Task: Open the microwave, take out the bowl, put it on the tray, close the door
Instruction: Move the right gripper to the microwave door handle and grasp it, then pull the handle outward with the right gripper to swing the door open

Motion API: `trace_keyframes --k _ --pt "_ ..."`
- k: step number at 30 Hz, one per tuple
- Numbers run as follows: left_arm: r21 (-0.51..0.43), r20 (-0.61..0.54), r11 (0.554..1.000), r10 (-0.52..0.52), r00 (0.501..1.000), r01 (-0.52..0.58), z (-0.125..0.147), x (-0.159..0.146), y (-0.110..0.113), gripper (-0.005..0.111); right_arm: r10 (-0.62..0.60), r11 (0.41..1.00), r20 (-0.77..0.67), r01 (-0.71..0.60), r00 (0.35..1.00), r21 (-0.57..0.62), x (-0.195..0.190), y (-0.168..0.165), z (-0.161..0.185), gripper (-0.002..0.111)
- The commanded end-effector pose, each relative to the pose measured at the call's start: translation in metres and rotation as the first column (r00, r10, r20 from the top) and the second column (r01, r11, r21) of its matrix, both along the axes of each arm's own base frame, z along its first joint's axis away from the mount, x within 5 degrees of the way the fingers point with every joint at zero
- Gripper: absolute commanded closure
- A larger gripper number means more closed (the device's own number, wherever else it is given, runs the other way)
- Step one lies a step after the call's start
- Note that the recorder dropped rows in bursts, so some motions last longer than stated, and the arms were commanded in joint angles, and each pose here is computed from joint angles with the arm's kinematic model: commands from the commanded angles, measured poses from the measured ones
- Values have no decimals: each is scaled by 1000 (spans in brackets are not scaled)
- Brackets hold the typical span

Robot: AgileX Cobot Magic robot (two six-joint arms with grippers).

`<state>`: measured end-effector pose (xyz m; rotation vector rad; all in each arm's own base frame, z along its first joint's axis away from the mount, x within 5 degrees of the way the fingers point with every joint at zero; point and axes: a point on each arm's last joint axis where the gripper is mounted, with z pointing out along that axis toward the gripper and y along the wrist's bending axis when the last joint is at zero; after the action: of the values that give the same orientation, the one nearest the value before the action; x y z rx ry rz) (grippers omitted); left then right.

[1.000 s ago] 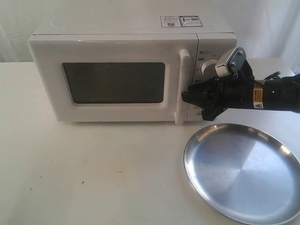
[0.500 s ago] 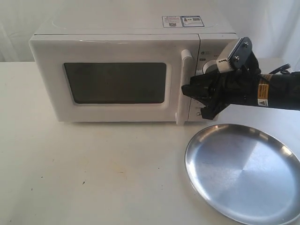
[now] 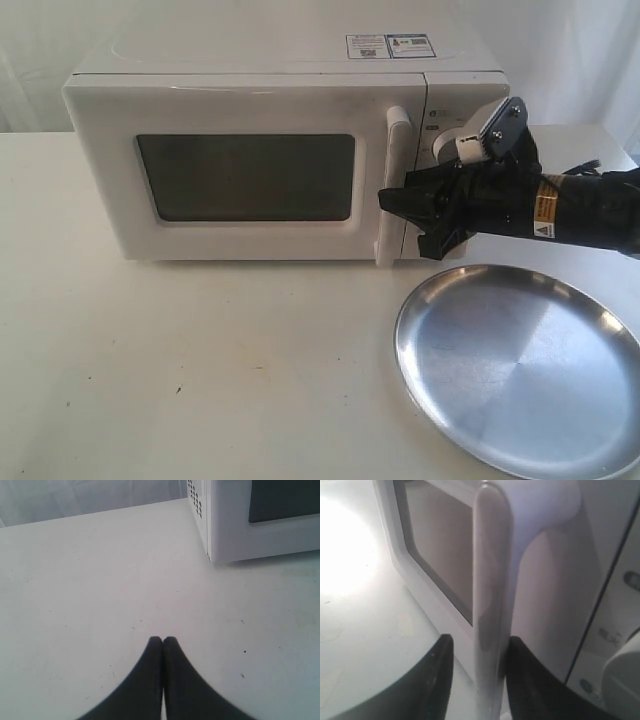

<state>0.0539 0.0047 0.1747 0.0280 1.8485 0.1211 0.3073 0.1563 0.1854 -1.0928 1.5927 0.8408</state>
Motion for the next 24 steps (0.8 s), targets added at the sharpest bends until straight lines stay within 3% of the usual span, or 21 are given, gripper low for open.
trace_keyframes --k 1,5,8,15,24 --pt "-9 -1 1000 1 1000 -1 -1 0 0 107 174 983 -18 -174 985 -51 -17 12 -19 76" --pt "-9 -1 1000 1 1000 -1 -1 0 0 107 182 981 -10 -182 983 -62 -14 13 -29 83" --pt "-9 -1 1000 1 1000 -1 -1 0 0 107 198 979 -9 -198 980 -55 -14 14 -34 109" --pt "-9 -1 1000 1 1000 -1 -1 0 0 107 401 916 2 -401 916 10 -33 17 -29 108" --pt "-9 -1 1000 1 1000 -1 -1 0 0 107 537 839 -40 -539 842 -72 -51 18 -38 108"
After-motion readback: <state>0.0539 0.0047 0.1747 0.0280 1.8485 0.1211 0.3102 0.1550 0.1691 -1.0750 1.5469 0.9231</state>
